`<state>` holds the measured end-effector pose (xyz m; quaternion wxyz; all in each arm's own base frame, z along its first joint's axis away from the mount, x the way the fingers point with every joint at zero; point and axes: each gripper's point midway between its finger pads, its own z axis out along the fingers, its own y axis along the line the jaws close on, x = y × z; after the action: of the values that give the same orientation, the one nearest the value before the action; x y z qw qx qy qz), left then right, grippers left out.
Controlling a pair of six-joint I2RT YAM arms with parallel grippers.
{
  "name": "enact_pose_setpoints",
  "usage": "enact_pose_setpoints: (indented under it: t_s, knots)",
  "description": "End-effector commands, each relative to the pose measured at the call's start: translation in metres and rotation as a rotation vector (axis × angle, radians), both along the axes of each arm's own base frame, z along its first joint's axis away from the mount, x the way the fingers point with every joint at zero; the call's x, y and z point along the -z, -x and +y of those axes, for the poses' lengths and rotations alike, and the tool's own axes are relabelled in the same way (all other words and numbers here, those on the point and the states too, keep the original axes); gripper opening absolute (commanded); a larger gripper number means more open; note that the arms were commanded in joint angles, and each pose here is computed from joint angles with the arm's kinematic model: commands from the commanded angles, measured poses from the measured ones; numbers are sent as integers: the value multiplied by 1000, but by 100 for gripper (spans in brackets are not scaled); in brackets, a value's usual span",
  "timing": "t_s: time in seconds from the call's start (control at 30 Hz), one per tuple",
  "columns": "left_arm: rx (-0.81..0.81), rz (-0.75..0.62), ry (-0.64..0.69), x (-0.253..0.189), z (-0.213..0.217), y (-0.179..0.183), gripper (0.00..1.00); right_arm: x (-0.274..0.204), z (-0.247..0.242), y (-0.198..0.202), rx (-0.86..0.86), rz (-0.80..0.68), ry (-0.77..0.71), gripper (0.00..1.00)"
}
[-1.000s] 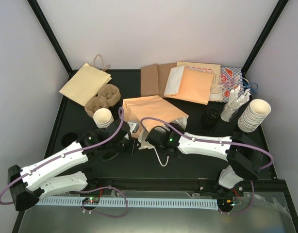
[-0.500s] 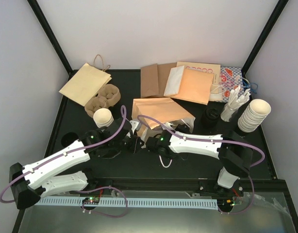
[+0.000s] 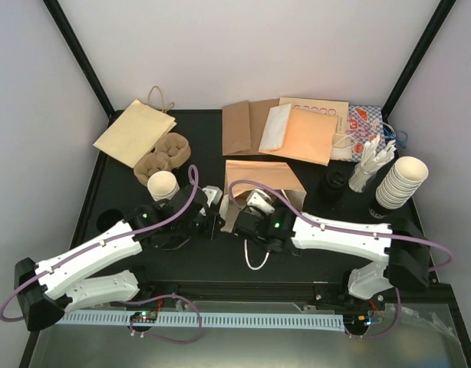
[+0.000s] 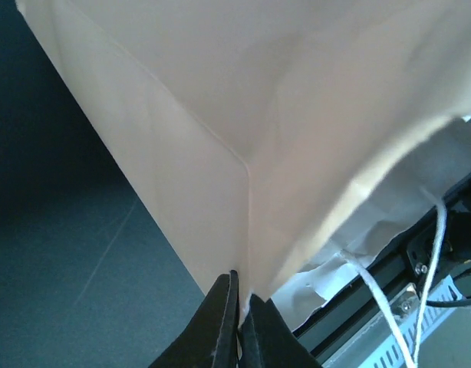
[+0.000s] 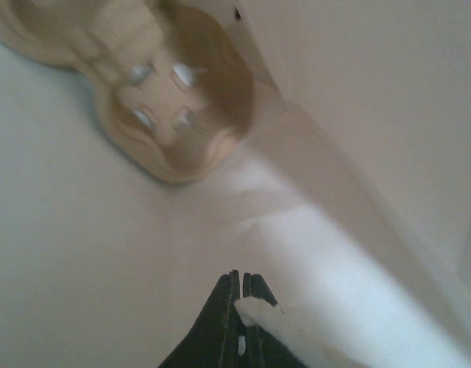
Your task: Pack the takeout coffee
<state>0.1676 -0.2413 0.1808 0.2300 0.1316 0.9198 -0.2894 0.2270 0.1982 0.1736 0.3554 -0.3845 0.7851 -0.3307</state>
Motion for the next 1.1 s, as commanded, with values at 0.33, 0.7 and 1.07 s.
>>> enact_pose_setpoints:
  t_s: [0.33,0.7,1.07]
  knots:
    - [-51,-38,-3,-9,19,-4,2,32,89,0,-447,146,7,1]
    - [-33,-7,-40,2,25,4,2,35,100,-25,-507,179,109,1]
    - [-35,29,-61,14,31,10,2,25,103,-27,-587,204,135,1]
